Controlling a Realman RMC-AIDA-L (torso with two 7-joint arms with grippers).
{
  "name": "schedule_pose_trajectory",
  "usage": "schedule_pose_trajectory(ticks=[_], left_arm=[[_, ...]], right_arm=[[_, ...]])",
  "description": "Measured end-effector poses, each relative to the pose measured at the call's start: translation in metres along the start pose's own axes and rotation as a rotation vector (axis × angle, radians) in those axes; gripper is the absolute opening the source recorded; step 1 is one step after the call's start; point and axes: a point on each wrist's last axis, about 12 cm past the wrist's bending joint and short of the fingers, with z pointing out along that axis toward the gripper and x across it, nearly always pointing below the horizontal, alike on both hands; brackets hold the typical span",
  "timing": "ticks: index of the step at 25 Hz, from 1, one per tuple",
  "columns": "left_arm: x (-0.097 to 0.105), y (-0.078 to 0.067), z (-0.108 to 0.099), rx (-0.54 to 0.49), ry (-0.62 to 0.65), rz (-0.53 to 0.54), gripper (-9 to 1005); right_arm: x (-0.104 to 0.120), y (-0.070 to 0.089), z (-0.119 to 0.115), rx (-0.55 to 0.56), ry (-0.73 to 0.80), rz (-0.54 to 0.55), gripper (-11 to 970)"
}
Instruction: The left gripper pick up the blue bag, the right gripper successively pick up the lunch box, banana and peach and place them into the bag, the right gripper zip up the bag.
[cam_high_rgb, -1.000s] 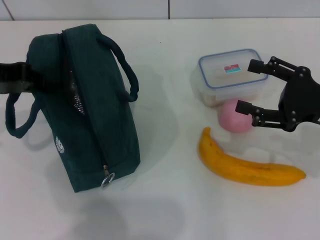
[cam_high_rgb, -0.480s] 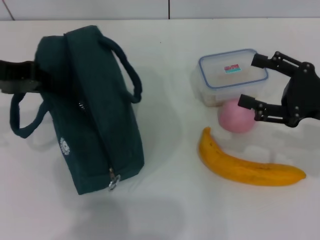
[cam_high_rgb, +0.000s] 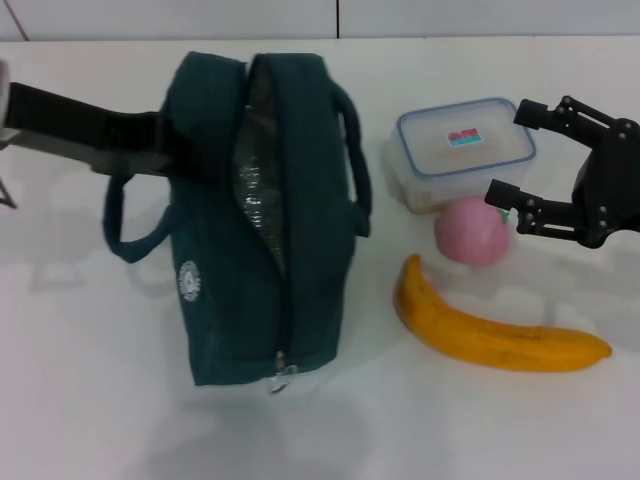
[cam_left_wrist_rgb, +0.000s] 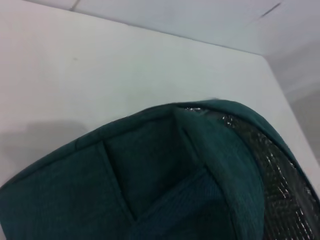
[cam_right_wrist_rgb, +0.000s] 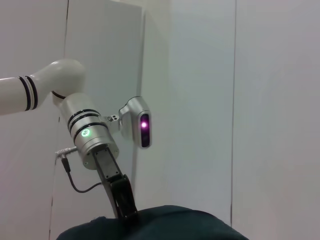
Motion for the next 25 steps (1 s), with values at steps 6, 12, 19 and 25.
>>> schedule_pose_trajectory(ticks=[6,12,19,25], left_arm=[[-0.006,-0.011,0.01,0.034,0.0,0.006,36],[-0.007,-0.014,0.013,0.04,0.003,0.002,35],[-0.007,-0.014,0.015,0.04,0.005,-0.008,35],[-0.006,-0.012,0.019,0.037,0.001,-0.012,35]], right_arm=[[-0.009,-0.006,0.02,-0.044,-0.041,-0.02,874],[-0.019,-0.014,0.051,-0.095,-0.104,-0.005,874],[-0.025,-0.012,0.079,-0.169,-0.125,-0.025,875],[-0.021,-0.007,0.097,-0.205,-0.074,-0.034,874]])
